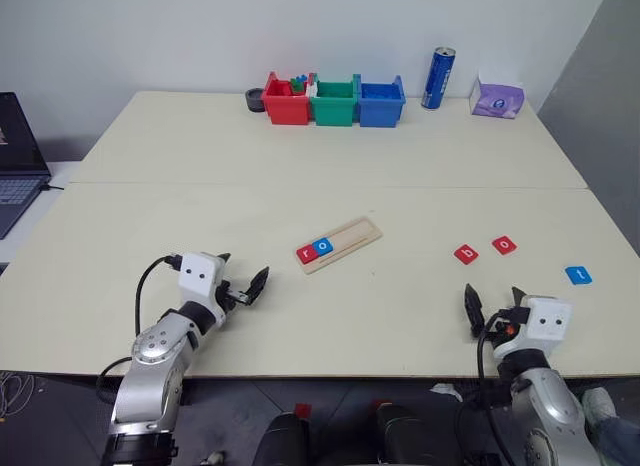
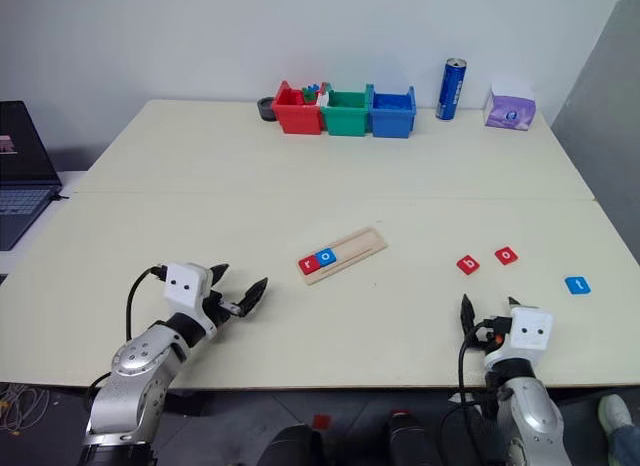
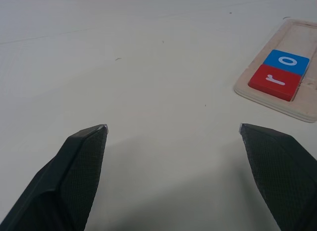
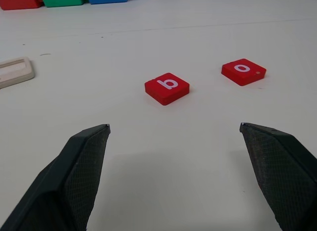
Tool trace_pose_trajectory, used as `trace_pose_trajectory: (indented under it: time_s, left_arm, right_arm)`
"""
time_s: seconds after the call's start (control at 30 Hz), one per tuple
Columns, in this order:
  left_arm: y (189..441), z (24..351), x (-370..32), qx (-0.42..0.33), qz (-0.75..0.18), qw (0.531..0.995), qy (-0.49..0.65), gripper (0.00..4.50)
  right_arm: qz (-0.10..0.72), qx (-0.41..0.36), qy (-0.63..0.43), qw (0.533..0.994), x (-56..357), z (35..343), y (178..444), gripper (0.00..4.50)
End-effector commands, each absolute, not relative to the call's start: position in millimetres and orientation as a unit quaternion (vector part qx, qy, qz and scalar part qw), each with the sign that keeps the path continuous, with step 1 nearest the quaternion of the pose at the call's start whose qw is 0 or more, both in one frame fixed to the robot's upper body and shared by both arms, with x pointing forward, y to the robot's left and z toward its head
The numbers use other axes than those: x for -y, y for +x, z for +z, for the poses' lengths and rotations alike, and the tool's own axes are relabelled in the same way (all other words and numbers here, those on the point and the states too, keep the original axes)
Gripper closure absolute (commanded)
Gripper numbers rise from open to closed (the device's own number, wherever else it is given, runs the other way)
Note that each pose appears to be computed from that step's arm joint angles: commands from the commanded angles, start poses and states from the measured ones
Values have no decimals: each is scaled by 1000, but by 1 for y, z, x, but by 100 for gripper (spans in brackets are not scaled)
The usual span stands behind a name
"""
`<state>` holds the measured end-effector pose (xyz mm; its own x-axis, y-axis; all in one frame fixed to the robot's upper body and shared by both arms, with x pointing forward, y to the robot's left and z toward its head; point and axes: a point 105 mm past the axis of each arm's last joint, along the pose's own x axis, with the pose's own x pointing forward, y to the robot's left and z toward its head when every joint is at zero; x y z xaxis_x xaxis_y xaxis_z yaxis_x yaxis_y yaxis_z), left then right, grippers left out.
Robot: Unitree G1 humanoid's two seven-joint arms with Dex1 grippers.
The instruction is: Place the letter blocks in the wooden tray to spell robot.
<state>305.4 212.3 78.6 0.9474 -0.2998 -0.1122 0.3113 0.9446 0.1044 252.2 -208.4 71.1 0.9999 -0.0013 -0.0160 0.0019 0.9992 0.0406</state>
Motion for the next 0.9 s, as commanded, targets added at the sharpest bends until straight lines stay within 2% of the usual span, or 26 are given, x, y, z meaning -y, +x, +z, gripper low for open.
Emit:
trace_pose_trajectory:
  time_s: [0.03,0.13,0.3,0.5,0.7,0.77,0.83,0.9]
  left_arm:
    - [303,90,-217,-21,-149,986,68,0]
    - [301,89,-213,-29,-160,985,58,0]
    - [300,96,-209,-2,-182,980,83,0]
    - [309,89,-213,-23,-176,976,128,0]
    - [308,99,-193,-9,-282,955,91,0]
    - [312,104,-190,-9,-304,948,90,0]
    - [320,109,-185,-10,-333,937,100,0]
    - [327,112,-182,-13,-355,929,108,0]
  right_arm:
    - [9,27,5,1000,206,89,253,3]
    - [11,27,2,1000,206,88,255,3]
    - [12,26,-1,1000,205,87,256,3]
    - [17,29,-8,999,203,88,257,3]
    - [50,27,-20,998,195,90,255,3]
    - [103,19,-10,994,180,92,254,3]
    - [237,-5,-10,972,143,93,243,3]
    - [318,-25,-11,948,123,95,232,3]
